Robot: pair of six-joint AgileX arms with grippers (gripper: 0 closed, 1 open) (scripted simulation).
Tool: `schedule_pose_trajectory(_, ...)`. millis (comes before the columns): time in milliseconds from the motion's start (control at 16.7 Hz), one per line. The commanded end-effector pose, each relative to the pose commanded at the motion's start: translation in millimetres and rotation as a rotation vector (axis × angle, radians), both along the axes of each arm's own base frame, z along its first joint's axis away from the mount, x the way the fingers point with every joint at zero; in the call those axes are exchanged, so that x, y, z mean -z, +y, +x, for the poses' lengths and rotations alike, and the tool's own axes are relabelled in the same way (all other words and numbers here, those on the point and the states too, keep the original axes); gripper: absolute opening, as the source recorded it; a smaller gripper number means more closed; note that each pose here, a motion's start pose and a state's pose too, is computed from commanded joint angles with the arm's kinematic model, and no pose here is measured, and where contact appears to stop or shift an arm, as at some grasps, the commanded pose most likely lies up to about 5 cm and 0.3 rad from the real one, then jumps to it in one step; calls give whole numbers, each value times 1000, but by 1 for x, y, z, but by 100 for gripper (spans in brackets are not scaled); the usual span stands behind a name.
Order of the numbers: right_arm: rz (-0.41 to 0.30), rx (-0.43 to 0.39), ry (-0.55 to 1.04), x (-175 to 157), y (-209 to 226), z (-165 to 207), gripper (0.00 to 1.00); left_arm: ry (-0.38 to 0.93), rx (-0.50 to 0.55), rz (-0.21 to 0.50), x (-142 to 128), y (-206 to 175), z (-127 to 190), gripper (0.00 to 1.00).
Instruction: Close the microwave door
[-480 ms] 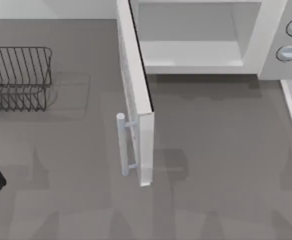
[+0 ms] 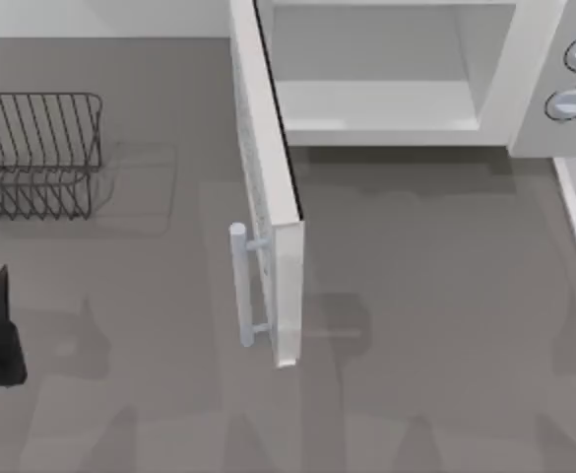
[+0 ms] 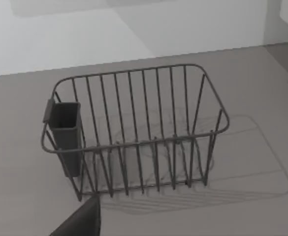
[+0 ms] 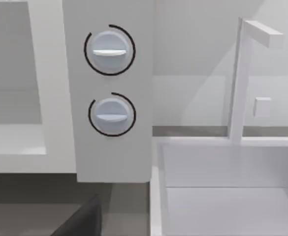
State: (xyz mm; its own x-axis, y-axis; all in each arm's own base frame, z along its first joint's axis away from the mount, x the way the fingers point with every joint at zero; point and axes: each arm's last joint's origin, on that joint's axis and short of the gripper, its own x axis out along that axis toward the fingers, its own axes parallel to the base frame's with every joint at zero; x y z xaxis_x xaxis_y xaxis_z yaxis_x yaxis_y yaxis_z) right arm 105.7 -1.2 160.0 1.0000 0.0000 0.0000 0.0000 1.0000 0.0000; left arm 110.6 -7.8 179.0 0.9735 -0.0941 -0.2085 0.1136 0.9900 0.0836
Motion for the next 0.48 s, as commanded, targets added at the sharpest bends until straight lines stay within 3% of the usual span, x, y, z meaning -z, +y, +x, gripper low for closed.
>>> schedule_pose_trajectory(480, 0, 0, 0, 0, 0, 0, 100, 499, 366, 257, -74, -24, 46, 100)
